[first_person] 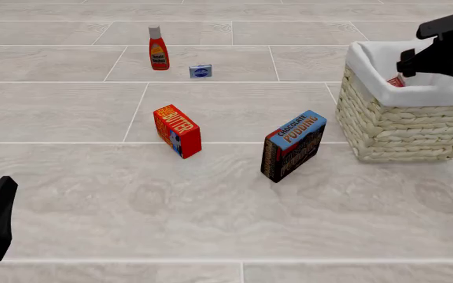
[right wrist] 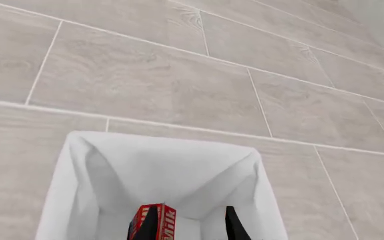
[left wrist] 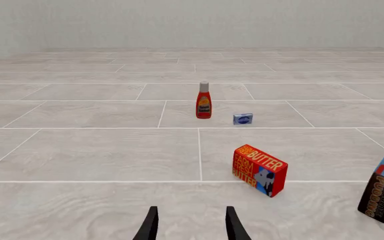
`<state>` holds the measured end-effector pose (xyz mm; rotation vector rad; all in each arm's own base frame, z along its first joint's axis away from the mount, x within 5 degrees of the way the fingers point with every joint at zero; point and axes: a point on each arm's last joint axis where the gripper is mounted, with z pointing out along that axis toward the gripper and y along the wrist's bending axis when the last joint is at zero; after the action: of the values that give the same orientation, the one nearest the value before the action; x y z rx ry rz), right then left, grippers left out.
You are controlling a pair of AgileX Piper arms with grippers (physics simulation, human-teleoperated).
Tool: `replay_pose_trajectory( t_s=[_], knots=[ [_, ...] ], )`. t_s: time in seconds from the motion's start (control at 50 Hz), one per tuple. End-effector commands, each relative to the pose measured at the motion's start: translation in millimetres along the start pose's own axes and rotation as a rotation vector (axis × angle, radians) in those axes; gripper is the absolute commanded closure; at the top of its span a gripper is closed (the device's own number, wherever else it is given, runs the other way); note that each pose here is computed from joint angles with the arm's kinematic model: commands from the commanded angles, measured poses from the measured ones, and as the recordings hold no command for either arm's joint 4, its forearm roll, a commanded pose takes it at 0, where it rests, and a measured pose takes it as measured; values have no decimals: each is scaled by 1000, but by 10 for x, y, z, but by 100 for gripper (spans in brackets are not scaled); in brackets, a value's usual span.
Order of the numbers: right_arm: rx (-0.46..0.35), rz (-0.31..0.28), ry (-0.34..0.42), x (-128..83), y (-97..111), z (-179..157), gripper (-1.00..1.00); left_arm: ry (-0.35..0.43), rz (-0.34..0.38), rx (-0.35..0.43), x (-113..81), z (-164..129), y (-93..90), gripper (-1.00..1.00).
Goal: Pick the milk and place it in the basket.
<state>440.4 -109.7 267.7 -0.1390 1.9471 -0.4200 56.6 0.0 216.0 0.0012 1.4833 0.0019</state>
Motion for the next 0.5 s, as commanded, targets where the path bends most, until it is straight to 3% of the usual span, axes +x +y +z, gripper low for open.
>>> replay_pose_trajectory(
  t_s=[0.02,0.5],
  knots=[
    [6,5,-24,-80,-16,-126,-100,2,-2,0,2,2,0,-100],
    [19,11,-75,-210,-37,-345,-100,2,-2,0,2,2,0,-100]
  ],
)
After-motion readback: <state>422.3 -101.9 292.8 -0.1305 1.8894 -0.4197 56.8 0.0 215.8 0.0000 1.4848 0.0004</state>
